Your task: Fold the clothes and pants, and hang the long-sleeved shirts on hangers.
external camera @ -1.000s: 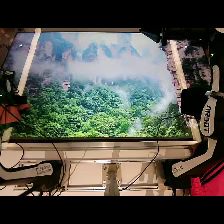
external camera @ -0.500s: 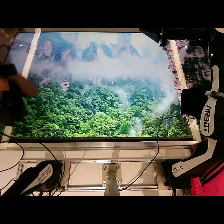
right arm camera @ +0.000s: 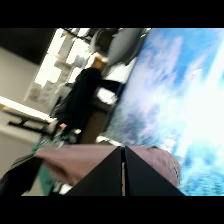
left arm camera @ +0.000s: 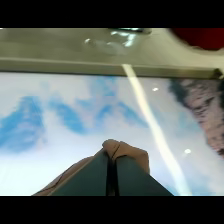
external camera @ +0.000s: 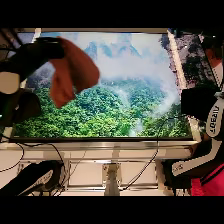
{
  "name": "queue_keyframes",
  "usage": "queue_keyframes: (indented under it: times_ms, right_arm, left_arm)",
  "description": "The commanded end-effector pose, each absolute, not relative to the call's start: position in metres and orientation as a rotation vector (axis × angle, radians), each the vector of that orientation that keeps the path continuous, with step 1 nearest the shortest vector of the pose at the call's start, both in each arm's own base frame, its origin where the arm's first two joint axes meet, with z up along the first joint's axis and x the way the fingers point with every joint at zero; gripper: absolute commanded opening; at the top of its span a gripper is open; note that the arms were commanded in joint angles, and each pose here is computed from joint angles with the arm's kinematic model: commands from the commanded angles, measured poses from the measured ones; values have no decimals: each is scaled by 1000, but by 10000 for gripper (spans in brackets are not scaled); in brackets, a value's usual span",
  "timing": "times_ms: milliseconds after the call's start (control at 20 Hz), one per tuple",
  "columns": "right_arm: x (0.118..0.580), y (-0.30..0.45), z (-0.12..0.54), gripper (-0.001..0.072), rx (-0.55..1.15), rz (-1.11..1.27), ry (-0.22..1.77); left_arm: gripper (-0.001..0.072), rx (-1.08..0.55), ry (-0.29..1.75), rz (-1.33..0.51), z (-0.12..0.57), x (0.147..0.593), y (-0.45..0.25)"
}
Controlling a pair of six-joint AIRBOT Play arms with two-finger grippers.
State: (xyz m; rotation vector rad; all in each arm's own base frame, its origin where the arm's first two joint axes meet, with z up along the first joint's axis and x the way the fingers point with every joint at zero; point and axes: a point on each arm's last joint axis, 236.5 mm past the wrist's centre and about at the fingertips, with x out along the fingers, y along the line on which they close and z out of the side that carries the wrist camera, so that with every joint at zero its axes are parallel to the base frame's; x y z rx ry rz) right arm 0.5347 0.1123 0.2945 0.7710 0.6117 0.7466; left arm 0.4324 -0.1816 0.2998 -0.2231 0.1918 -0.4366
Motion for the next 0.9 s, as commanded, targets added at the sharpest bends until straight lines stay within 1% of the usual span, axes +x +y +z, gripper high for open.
queue_keyframes:
  times_ms: [0, 250, 300, 350, 400, 450, 500, 600, 700, 750, 850]
  right_arm:
    - [544, 53, 271, 20, 718, 579, 631]
    - [546, 4, 258, 22, 741, 479, 632]
    - [546, -1, 257, 31, 742, 469, 630]
    - [546, -5, 257, 90, 744, 462, 627]
    - [547, -6, 257, 224, 743, 461, 627]
    - [547, -7, 257, 371, 739, 455, 625]
    - [550, -10, 255, 393, 733, 440, 619]
    - [554, -19, 248, 391, 703, 396, 623]
    - [554, -28, 237, 382, 661, 350, 646]
    - [553, -31, 231, 382, 647, 335, 663]
    - [552, -30, 218, 382, 659, 331, 694]
  left_arm:
    - [9, -339, 156, -616, 296, 419, -280]
    - [11, -239, 423, -784, 173, 387, -400]
    - [26, -217, 463, -811, 153, 376, -417]
    - [158, -195, 508, -836, 137, 364, -428]
    - [399, -163, 574, -865, 121, 348, -436]
    - [502, -125, 654, -891, 107, 331, -437]
    - [495, -79, 755, -916, 91, 312, -433]
    - [230, 20, 947, -941, 68, 276, -411]
    - [225, 150, 987, -933, 66, 264, -386]
    - [225, 182, 967, -925, 74, 264, -378]
    - [223, 197, 884, -872, 103, 274, -360]
